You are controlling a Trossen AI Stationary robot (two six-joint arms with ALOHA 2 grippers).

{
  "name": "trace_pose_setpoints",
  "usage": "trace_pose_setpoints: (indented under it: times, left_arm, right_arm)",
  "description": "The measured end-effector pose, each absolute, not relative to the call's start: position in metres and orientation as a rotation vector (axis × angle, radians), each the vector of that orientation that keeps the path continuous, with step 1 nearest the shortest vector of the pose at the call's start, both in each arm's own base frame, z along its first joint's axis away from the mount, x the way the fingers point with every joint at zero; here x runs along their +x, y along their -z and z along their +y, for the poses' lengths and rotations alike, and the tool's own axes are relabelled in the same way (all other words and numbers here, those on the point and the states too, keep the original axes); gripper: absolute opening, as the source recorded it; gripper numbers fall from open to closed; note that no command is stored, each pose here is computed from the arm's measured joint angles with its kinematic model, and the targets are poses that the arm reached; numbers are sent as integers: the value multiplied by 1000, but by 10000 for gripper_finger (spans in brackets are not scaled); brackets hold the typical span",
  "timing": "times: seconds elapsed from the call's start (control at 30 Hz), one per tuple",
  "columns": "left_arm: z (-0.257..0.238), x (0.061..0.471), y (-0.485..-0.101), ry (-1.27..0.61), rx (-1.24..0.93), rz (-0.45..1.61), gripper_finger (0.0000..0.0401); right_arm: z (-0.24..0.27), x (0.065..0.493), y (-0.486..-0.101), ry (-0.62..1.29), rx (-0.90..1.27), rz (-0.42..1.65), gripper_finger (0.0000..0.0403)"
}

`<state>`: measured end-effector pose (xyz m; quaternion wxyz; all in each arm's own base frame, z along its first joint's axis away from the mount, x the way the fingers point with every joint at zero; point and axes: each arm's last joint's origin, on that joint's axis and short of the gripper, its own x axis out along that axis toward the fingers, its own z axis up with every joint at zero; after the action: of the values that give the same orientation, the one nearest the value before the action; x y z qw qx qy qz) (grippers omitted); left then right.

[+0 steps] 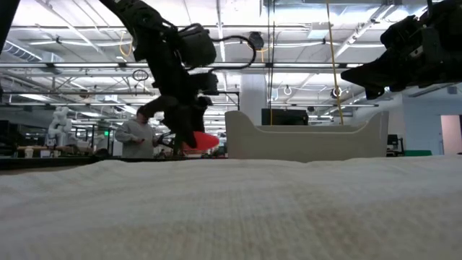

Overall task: Pick and placing Produce into tupperware
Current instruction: Put the orange carrot into the gray bin

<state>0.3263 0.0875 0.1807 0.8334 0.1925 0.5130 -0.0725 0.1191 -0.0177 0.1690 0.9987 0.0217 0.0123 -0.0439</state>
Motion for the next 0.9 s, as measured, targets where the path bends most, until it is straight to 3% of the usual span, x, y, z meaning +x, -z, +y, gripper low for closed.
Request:
trace_pose_setpoints:
  times: [0.9]
  left_arm:
    - [74, 279, -295, -32, 333, 692, 173]
  right_arm:
    - [-18, 119, -169, 87, 44, 24, 0]
